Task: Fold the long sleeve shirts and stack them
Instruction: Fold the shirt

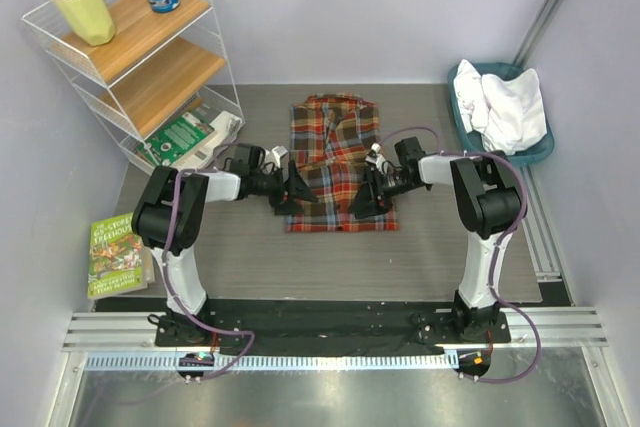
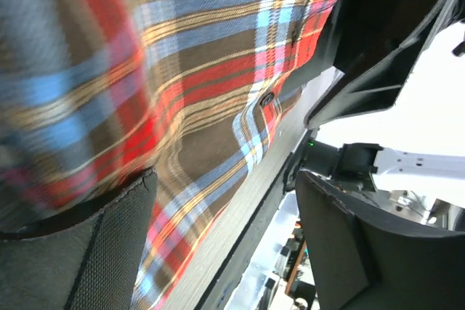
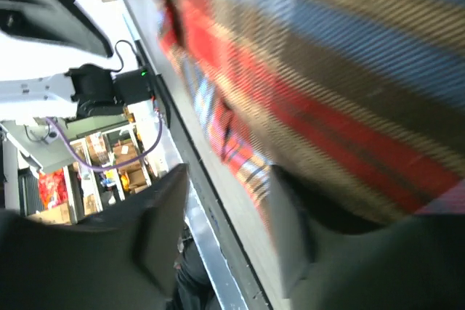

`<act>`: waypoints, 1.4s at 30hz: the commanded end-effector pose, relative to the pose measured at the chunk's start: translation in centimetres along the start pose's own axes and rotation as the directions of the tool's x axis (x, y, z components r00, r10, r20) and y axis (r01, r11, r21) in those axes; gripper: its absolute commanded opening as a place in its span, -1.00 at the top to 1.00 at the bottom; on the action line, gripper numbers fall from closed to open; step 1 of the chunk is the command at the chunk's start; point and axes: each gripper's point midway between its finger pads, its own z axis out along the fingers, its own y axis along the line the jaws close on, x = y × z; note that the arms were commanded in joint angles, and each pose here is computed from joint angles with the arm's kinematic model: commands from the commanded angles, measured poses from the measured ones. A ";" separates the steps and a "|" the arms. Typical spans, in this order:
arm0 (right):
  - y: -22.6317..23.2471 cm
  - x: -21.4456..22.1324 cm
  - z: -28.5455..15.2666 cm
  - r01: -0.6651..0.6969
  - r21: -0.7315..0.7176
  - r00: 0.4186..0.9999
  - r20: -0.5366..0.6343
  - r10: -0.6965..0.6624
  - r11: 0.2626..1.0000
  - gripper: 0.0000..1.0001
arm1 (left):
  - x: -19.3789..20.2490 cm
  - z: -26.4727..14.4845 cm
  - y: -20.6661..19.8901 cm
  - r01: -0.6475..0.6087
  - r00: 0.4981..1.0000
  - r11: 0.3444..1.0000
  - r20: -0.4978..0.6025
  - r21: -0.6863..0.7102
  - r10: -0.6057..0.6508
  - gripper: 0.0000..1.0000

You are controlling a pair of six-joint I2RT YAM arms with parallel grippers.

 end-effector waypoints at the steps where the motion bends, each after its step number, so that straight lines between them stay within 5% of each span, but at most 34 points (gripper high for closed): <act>1: -0.9 1.4 -1.2 0.040 0.095 0.999 0.020 -0.042 0.995 -0.24 | 1.7 -1.7 2.1 -0.053 0.999 0.998 -0.001 -0.039 0.053 -0.64; 3: 3.2 1.3 -3.0 0.124 0.046 0.991 0.047 -0.126 0.991 -0.43 | 2.8 -3.3 -0.7 -0.137 0.990 0.990 -0.002 0.037 0.138 -0.66; 7: 7.9 1.2 -5.6 0.237 0.012 0.968 0.076 -0.237 0.971 -0.47 | 4.3 -5.4 -4.8 -0.239 0.971 0.963 0.022 0.126 0.238 -0.65; 12: 6.0 2.3 -3.5 0.177 -0.005 0.984 -0.006 -0.177 0.984 -0.29 | 5.5 -3.5 -7.0 -0.258 0.966 0.948 0.025 0.185 0.258 -0.61; 22: -1.4 2.9 -0.2 0.126 0.055 0.986 -0.113 -0.119 0.991 -0.24 | 5.0 0.7 1.7 0.011 0.998 1.000 -0.056 0.006 -0.010 -0.54; 28: 2.3 8.2 -0.5 0.102 -0.015 0.976 -0.194 -0.103 0.995 -0.25 | 9.9 -1.9 -0.4 0.046 0.986 0.996 -0.163 0.076 -0.033 -0.47; 35: 9.4 0.7 -2.5 0.264 -0.065 0.963 -0.043 -0.267 0.962 -0.28 | 3.5 -4.1 -9.7 -0.271 0.962 0.937 0.029 0.220 0.272 -0.50; 42: 6.4 -7.7 0.1 0.301 -0.026 0.954 0.005 -0.301 0.953 -0.19 | -5.2 -0.7 -8.1 -0.224 0.968 0.959 0.153 0.175 0.198 -0.50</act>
